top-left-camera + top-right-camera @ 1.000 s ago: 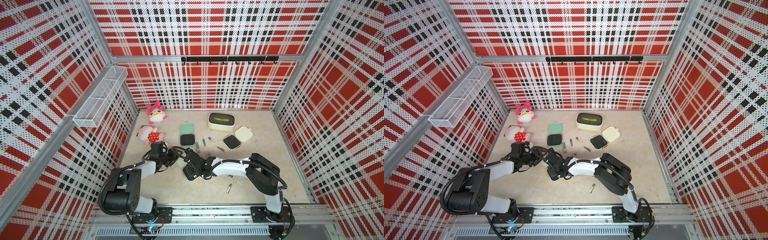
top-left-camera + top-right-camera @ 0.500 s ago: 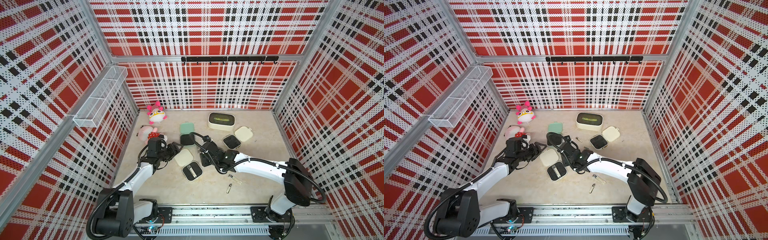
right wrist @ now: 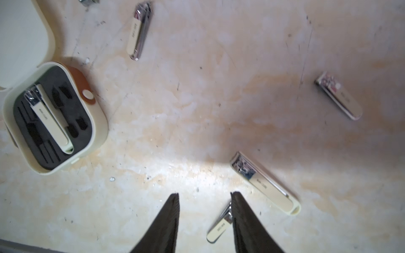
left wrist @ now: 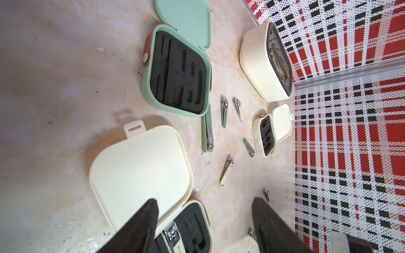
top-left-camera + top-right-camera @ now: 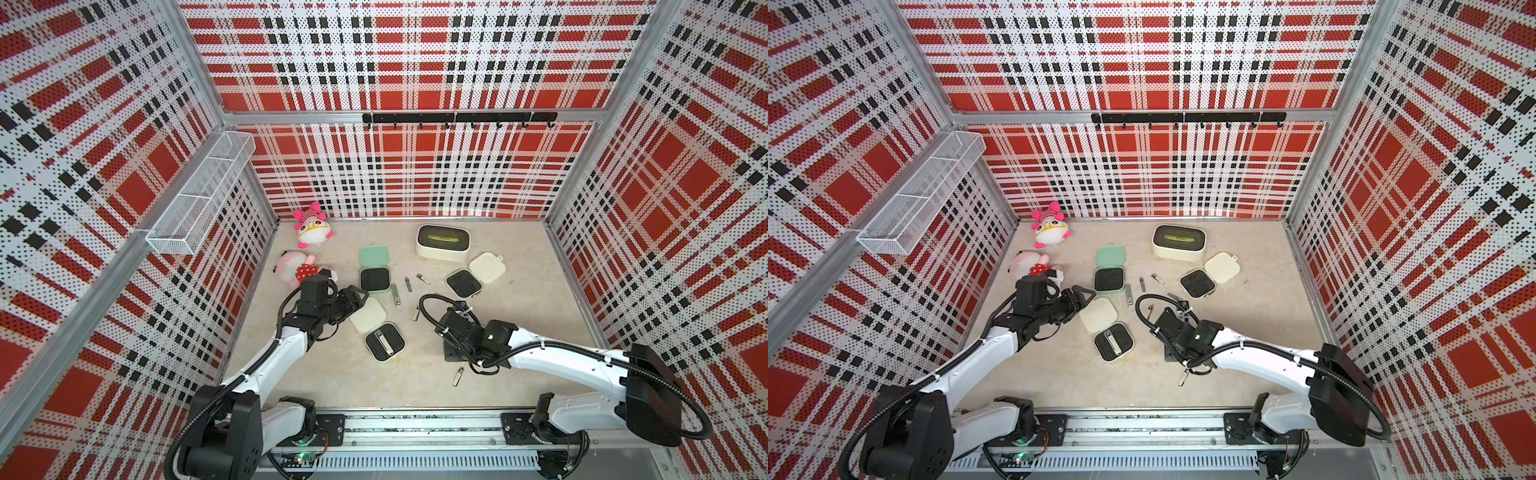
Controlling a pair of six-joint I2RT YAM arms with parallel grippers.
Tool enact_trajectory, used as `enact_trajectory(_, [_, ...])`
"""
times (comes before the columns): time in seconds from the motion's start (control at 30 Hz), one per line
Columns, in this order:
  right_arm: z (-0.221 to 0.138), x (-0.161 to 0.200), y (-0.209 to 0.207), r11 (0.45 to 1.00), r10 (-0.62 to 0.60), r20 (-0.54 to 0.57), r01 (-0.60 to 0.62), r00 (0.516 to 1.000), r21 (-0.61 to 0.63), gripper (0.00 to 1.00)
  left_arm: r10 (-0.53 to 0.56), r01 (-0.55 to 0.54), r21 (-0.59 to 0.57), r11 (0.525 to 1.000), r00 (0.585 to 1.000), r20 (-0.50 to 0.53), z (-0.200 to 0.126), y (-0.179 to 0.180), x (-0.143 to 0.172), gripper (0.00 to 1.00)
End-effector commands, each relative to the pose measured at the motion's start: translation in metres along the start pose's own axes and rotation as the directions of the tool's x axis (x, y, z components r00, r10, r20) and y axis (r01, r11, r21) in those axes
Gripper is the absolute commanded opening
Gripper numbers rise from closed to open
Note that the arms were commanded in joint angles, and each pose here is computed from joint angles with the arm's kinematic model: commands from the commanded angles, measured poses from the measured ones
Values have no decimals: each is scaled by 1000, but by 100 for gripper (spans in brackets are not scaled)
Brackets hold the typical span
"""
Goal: Organize nail clipper sets
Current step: Pick up the nail clipper from the center of the board.
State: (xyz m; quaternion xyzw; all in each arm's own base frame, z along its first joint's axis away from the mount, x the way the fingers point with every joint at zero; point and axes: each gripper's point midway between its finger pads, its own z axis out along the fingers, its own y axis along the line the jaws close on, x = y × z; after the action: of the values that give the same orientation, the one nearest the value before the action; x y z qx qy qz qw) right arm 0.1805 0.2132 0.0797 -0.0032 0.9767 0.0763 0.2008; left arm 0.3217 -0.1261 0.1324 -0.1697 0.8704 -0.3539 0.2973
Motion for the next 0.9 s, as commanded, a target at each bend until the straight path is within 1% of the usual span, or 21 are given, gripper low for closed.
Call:
enact_trajectory(0.0, [4, 22, -9, 996, 92, -61, -91, 994, 26, 47, 22, -22, -15, 1000, 1000, -3, 4, -2, -4, 72])
enact_trajectory(0.13, [18, 37, -10, 994, 89, -101, -82, 991, 65, 55, 22, -22, -19, 1000, 1000, -14, 9, 2, 0, 72])
enact_trajectory(0.27, [28, 45, -9, 993, 84, -117, -74, 989, 89, 57, 12, -12, -20, 1000, 1000, -19, 11, 6, 4, 72])
enact_trajectory(0.47, [39, 49, -11, 992, 92, -119, -81, 989, 96, 47, 15, -16, -29, 999, 1000, -26, 13, 11, 7, 72])
enact_trajectory(0.5, [40, 50, -11, 992, 93, -120, -81, 988, 97, 47, 12, -13, -30, 999, 1000, -26, 14, 11, 7, 72])
enact_trajectory(0.53, [41, 55, -10, 993, 94, -146, -82, 985, 86, 47, 12, -13, -28, 1000, 1000, -27, 14, 11, 7, 72])
enact_trajectory(0.73, [46, 62, -13, 992, 97, -165, -83, 981, 91, 43, 9, -10, -24, 1000, 1000, -28, 16, 10, 6, 72])
enact_trajectory(0.87, [47, 63, -13, 992, 98, -166, -84, 981, 89, 39, 8, -9, -24, 1000, 999, -32, 18, 11, 7, 72])
